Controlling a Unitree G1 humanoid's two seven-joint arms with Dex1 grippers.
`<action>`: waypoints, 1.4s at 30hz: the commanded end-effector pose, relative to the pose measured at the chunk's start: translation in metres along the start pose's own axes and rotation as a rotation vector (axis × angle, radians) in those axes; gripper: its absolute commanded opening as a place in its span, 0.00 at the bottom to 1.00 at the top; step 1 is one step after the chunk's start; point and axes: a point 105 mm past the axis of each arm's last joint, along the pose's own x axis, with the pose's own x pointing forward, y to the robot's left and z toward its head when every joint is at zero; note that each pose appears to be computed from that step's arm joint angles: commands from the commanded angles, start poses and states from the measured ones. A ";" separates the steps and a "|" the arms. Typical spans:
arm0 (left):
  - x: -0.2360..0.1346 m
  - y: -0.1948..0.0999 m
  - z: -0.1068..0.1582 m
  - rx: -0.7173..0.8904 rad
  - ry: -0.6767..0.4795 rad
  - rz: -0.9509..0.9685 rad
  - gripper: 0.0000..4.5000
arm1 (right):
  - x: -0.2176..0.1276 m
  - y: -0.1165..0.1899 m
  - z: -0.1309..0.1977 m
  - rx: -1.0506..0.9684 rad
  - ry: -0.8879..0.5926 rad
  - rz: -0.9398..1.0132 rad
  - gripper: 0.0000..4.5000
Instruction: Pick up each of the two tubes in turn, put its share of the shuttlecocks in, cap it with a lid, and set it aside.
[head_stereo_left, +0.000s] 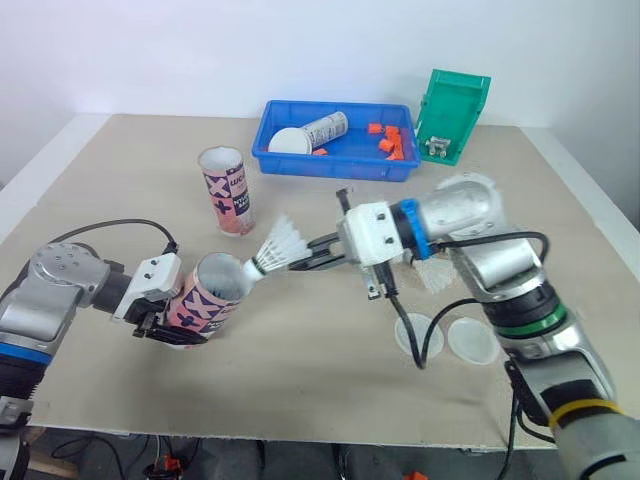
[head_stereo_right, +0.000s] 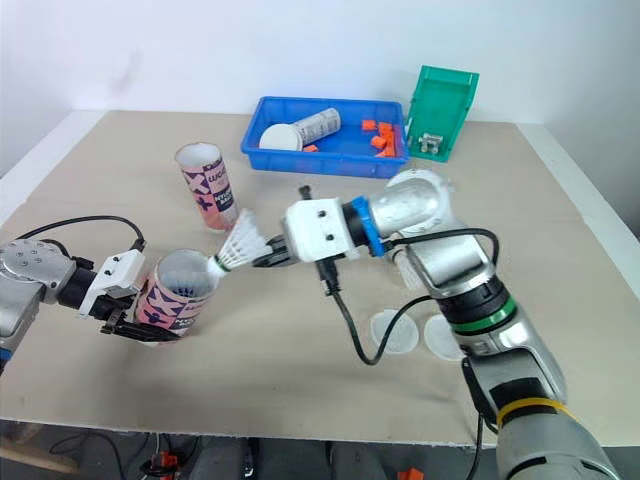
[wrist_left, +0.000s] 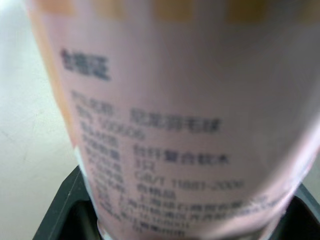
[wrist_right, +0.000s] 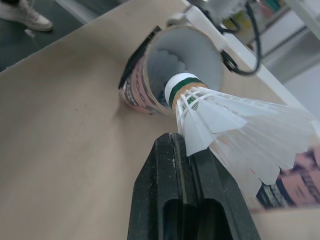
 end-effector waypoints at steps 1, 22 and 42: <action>0.009 -0.007 -0.006 -0.027 0.005 -0.046 0.61 | 0.009 -0.011 0.013 -0.088 -0.014 0.026 0.01; 0.011 -0.011 -0.007 -0.027 -0.002 -0.048 0.61 | -0.067 -0.005 -0.006 0.347 -0.085 -0.358 0.80; 0.027 0.002 -0.004 0.015 -0.007 -0.120 0.61 | -0.160 0.153 -0.074 1.013 0.339 -0.890 0.80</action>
